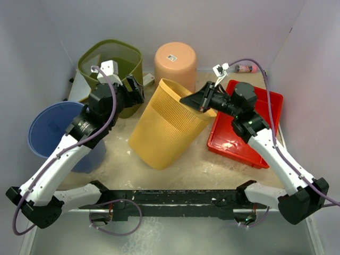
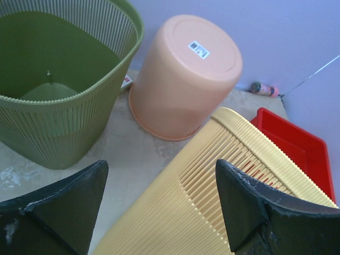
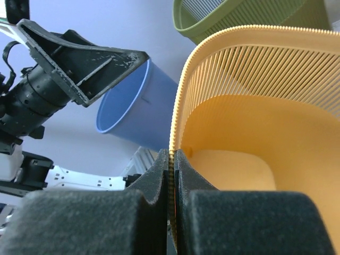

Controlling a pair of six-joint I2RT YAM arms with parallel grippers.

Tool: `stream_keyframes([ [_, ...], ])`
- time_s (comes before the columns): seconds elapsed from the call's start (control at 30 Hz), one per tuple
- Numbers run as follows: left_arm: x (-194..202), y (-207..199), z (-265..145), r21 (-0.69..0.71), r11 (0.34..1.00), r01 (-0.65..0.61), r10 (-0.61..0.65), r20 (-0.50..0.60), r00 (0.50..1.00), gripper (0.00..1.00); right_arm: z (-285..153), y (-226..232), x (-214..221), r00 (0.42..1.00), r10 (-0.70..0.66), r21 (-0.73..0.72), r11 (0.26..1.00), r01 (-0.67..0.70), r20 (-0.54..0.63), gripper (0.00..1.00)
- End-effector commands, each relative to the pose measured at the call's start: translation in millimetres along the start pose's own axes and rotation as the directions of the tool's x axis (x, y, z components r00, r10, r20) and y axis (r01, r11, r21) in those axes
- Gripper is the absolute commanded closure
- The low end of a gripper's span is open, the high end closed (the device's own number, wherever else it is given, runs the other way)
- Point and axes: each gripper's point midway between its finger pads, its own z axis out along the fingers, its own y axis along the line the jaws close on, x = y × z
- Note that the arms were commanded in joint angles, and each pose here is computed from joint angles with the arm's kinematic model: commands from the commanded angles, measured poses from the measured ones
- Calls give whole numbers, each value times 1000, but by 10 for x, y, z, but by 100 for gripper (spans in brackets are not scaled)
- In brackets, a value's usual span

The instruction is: Turn the large container upside down

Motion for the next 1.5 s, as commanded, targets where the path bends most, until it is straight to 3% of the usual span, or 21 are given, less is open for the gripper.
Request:
stream_keyframes([
  [0.0,-14,-165,12,74,997,-26,29,-38,999,21,-44,497,-296,989,9,-233,972,26,147,100],
  [0.1,8,-234,38,105,994,-16,21,-43,999,21,-16,281,-208,985,70,-177,983,-41,160,100],
  [0.23,78,-247,66,117,993,-26,33,-58,998,21,-34,-266,71,970,159,4,987,-163,183,100],
  [0.43,192,-318,90,161,986,-34,49,-92,995,21,-167,-1145,701,954,243,299,910,-287,176,100],
  [0.6,444,-317,45,181,983,0,34,-182,983,22,-196,-1359,999,944,297,345,879,-329,144,100],
  [0.8,590,-166,-325,166,984,72,-25,-269,963,22,-315,-1522,1054,966,222,433,864,-258,134,100],
  [0.97,768,98,-706,100,992,78,-35,-371,928,22,-246,-1278,997,994,70,376,926,-36,-79,71],
  [1.1,903,285,-939,54,994,94,-64,-413,908,22,-231,-1116,965,959,-55,304,942,142,-279,46],
  [1.17,966,343,-1022,44,992,115,-86,-422,902,22,-197,-1025,990,936,-79,238,957,168,-343,38],
  [1.23,1054,385,-1087,36,990,133,-104,-442,891,22,-145,-959,1049,914,-77,174,972,158,-399,36],
  [1.33,1193,441,-1136,17,990,141,-116,-476,872,22,-98,-923,1096,895,-55,137,982,128,-443,40],
  [1.4,1269,433,-1136,24,988,151,-120,-493,862,22,-88,-973,1093,895,-27,159,981,108,-445,52],
  [1.47,1327,416,-1125,35,987,159,-120,-504,856,22,-92,-1000,1082,899,5,160,984,72,-438,72],
])
